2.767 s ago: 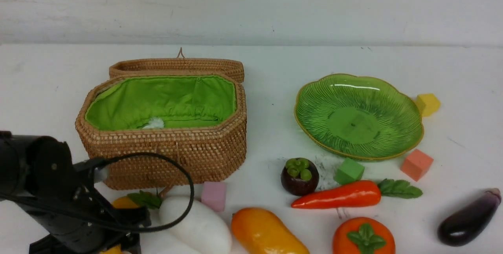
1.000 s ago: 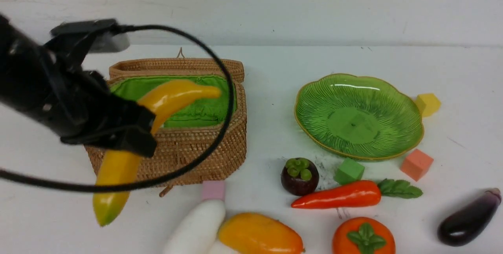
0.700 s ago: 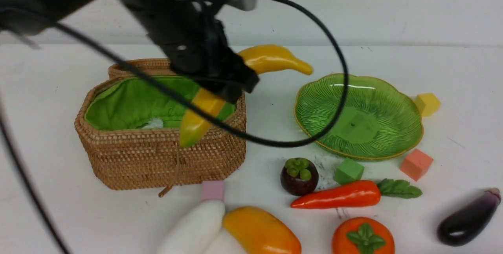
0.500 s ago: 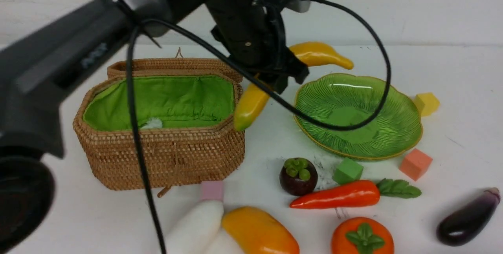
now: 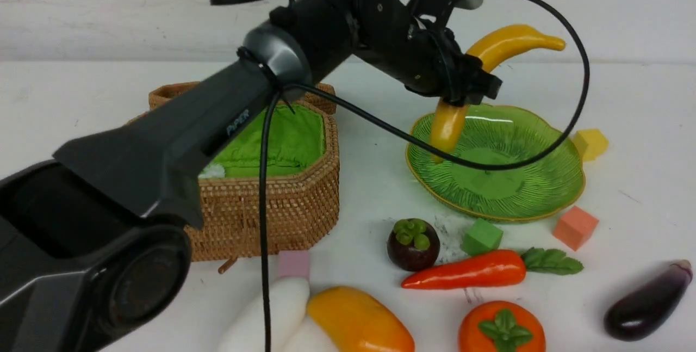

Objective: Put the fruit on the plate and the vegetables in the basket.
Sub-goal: Use the left arm to grab a banana and put it into the right plate

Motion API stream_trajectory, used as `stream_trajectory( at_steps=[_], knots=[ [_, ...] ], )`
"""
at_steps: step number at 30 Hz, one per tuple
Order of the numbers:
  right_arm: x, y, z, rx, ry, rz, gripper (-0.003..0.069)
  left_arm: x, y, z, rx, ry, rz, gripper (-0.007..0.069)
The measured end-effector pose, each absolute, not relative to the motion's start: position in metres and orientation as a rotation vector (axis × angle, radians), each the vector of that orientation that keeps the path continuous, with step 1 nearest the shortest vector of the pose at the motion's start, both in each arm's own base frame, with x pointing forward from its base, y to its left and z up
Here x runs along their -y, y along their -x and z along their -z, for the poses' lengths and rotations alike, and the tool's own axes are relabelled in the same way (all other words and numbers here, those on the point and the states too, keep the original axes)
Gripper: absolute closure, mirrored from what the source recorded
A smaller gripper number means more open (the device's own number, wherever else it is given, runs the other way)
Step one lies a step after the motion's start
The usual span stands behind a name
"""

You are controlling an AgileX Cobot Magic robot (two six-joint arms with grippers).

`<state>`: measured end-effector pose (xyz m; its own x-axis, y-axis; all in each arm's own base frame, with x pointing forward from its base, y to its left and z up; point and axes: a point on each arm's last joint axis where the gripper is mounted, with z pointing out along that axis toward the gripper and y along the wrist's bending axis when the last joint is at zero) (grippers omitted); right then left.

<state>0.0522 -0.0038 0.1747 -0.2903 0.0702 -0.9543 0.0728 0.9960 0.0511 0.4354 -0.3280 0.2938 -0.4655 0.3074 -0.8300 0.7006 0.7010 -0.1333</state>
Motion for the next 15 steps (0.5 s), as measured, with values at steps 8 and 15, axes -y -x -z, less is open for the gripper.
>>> stream_trajectory(
  at_steps=[8, 15],
  knots=[
    [0.004, -0.052, -0.175, -1.867, -0.103, 0.002, 0.0416, 0.358, -0.437, -0.252, -2.013, -0.823, 0.525, 0.0324],
    [0.004, -0.052, -0.175, -1.867, -0.103, 0.002, 0.0416, 0.364, -0.447, -0.216, -2.038, -0.766, 0.528, 0.0324]
  ],
)
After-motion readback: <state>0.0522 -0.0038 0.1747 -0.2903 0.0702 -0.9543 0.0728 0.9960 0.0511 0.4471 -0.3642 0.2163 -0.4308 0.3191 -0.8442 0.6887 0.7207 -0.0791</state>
